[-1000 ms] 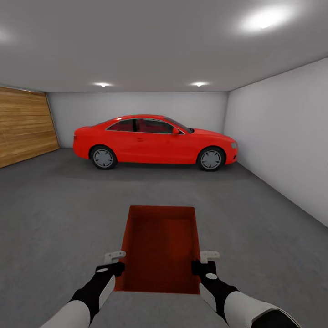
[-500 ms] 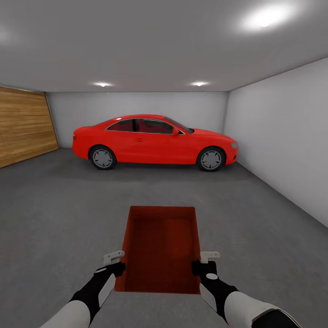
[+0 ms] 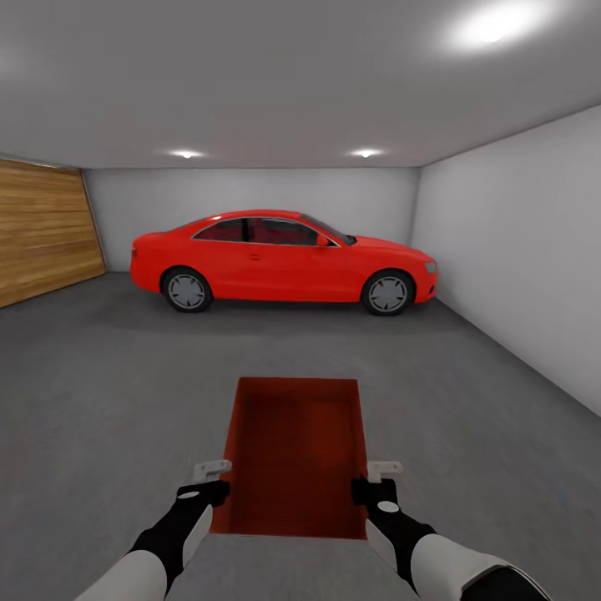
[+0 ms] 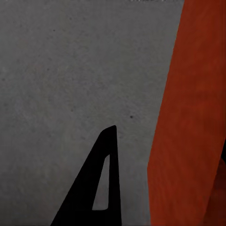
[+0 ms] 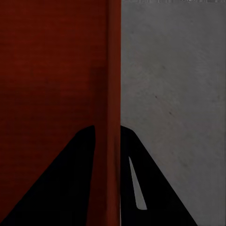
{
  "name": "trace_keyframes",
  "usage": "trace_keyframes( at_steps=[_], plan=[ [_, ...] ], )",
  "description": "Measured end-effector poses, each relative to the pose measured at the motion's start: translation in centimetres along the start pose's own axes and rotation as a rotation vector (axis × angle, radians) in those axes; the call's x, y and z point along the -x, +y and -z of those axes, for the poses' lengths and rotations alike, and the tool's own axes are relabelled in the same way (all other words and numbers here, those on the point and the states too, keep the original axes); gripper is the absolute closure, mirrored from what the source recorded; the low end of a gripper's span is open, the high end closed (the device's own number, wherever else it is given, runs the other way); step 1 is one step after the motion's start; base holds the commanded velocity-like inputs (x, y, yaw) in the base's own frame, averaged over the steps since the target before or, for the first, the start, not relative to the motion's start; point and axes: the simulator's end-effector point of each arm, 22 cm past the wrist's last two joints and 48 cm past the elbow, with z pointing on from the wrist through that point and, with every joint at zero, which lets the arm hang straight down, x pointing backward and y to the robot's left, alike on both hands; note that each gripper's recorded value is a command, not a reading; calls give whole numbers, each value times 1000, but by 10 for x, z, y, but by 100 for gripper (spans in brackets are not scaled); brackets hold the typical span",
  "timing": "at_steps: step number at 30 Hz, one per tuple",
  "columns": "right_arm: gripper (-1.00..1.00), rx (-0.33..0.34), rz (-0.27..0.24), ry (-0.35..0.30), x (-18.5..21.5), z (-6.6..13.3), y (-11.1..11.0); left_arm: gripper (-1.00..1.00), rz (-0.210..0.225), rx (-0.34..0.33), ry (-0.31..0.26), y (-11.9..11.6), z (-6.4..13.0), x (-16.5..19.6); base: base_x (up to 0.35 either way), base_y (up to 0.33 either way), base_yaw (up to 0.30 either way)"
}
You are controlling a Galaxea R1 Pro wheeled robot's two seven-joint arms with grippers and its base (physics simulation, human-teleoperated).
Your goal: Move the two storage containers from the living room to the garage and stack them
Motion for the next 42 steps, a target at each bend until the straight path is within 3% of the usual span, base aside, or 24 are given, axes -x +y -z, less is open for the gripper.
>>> trace_keyframes(
  at_steps=[42],
  plan=[
    [100,0,1,1,0,0,0,100,4,-2,2,0,0,0,322,0,0]
  ],
)
